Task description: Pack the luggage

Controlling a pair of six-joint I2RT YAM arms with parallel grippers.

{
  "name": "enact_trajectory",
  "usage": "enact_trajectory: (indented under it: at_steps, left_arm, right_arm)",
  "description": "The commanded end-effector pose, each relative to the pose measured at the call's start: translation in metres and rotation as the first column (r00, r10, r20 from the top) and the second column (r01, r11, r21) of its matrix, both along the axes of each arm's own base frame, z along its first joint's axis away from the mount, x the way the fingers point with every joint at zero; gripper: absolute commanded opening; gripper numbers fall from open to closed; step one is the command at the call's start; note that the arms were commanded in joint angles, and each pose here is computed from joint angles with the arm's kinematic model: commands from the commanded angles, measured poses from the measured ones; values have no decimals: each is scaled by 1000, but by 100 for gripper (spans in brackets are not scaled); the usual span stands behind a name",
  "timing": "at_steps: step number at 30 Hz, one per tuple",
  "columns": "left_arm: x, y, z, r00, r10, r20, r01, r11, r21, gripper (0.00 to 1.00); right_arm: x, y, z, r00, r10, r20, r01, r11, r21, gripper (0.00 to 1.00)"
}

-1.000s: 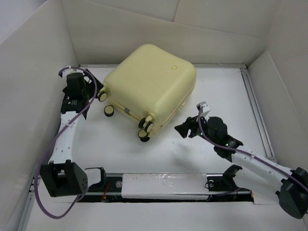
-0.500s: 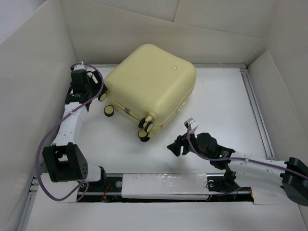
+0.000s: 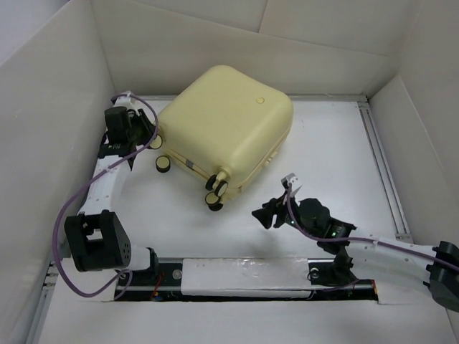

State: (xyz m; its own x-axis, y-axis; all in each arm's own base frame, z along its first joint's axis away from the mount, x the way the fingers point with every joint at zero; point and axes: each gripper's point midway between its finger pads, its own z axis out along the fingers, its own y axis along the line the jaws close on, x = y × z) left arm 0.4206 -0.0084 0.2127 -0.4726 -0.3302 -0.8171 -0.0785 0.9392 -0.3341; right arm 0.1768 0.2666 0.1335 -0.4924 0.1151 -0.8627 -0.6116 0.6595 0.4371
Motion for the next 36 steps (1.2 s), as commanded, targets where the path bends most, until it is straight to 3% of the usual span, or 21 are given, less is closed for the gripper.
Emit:
enact_trajectory:
  at_steps: [1, 3, 5, 8, 11, 14, 15, 16, 20, 25, 26, 27, 28, 29, 31, 32, 36]
  left_arm:
    - [-14, -39, -31, 988, -143, -53, 136, 984, -111, 20]
    - [-18, -44, -32, 988, -149, -50, 142, 983, -119, 8]
    - [-21, -52, -29, 986, -159, -53, 150, 978, -144, 0]
    - [-30, -67, -30, 978, -201, -61, 185, 961, -205, 0]
    - [-33, -70, -31, 975, -213, -54, 197, 955, -220, 0]
    - [-39, -74, -30, 974, -219, -57, 202, 955, -216, 0]
    - [-44, -86, -31, 969, -238, -69, 220, 954, -206, 0]
    - [-46, -93, -31, 967, -244, -76, 228, 957, -180, 0]
    - [-59, -135, -28, 950, -293, -106, 280, 952, -122, 0]
    - [-67, -123, 21, 973, -232, 6, 231, 967, -109, 0]
    - [-68, -118, 30, 978, -208, 25, 209, 973, -98, 6]
    - [-65, -109, 43, 985, -161, 54, 165, 983, -77, 32]
    - [-66, -104, 50, 989, -134, 62, 138, 988, -65, 46]
    - [-64, -90, 57, 994, -81, 76, 86, 994, -64, 58]
    - [-59, -73, 67, 996, -18, 89, 22, 998, -51, 86]
    - [-58, -70, 72, 995, -8, 101, 13, 999, -53, 89]
    - [-37, -60, 51, 999, 42, 14, -42, 999, 21, 90]
  right_arm:
    - [12, 1, 29, 996, -45, 75, 43, 998, 35, 58]
    - [23, -2, 28, 993, -50, 110, 51, 999, -11, 47]
    - [28, 6, 29, 993, -2, 118, 7, 999, -43, 18]
    - [41, 7, 32, 994, 17, 111, -13, 999, -36, 9]
    - [44, 5, 30, 998, 16, 68, -16, 1000, -10, 9]
    - [36, 6, 38, 998, 24, 52, -26, 999, 39, 35]
    - [36, 6, 41, 998, 21, 51, -24, 998, 53, 48]
    - [32, 5, 45, 998, 13, 53, -17, 997, 71, 52]
    - [30, -3, 47, 999, -29, 42, 25, 995, 96, 61]
    - [27, -1, 36, 999, -16, 32, 14, 998, 68, 62]
    - [28, -1, 29, 1000, -13, 23, 12, 999, 44, 60]
    - [30, 1, 29, 1000, -14, 27, 12, 999, 49, 59]
    - [27, 4, 33, 999, 8, 35, -11, 998, 64, 56]
    - [26, 7, 32, 999, 20, 40, -23, 997, 74, 41]
    - [22, 11, 30, 999, 41, 34, -44, 996, 83, 37]
    - [21, 11, 30, 999, 39, 27, -42, 995, 89, 38]
    - [8, 24, 36, 998, 70, 10, -70, 989, 133, 61]
